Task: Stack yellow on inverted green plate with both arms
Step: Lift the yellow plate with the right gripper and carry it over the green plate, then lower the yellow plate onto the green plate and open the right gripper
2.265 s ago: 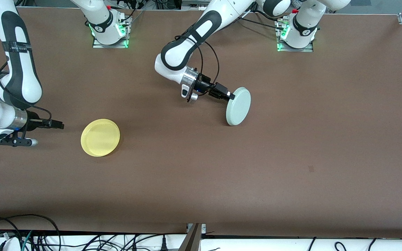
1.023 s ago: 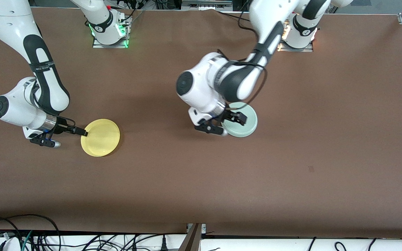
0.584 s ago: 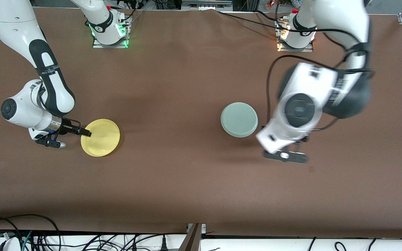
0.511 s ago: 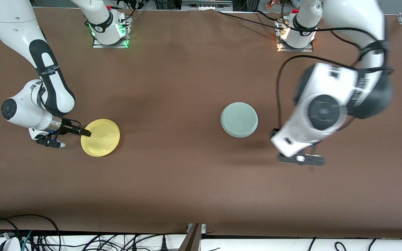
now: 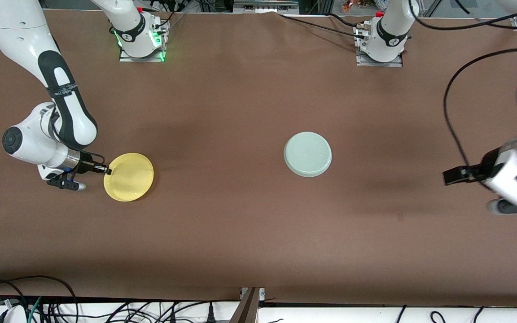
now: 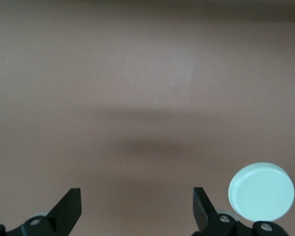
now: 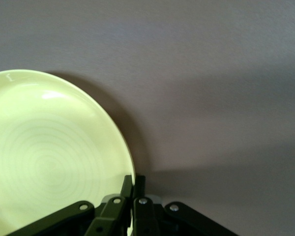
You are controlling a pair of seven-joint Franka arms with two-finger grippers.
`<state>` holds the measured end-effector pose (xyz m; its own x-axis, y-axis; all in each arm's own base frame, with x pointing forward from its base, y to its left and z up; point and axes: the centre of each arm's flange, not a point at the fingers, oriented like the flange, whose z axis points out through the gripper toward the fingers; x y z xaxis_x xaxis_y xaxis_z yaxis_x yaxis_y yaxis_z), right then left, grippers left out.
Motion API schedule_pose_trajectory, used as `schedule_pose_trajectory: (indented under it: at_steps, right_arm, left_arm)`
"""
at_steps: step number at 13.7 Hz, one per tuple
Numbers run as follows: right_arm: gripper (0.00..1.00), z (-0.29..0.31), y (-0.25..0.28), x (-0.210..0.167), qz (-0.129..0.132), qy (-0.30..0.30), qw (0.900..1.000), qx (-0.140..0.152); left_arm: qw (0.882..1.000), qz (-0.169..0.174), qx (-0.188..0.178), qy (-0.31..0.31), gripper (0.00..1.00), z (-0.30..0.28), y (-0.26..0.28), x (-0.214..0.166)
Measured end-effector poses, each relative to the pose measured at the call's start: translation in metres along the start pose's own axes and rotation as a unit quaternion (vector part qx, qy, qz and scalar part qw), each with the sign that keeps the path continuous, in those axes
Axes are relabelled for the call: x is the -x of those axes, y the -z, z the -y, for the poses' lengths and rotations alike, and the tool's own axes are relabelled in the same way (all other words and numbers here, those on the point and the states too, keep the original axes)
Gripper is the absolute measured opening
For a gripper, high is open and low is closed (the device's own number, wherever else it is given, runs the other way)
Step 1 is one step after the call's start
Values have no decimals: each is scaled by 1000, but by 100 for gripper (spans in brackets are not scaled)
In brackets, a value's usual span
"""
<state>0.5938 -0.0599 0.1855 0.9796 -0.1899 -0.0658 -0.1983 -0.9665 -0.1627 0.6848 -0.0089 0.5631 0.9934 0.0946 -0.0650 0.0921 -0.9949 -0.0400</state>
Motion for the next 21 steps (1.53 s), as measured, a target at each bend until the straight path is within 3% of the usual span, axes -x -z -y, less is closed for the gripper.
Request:
schedule_pose_trajectory:
  at_steps: [5, 7, 11, 16, 21]
  right_arm:
    - [2, 84, 7, -7, -13, 65, 997, -26]
    - [2, 140, 7, 1, -13, 91, 995, -38]
    - [2, 281, 13, 43, 0, 32, 996, -80]
    - [2, 432, 9, 122, 12, -37, 994, -102]
    - [2, 518, -53, 190, -5, -70, 990, -119]
  left_arm:
    - [999, -49, 10, -8, 100, 3, 30, 61]
    - [999, -43, 12, -23, 100, -11, 22, 98]
    - [999, -45, 11, -20, 100, -4, 10, 113]
    - [999, -41, 11, -17, 100, -1, 5, 112]
    - [999, -40, 11, -22, 100, -6, 3, 112]
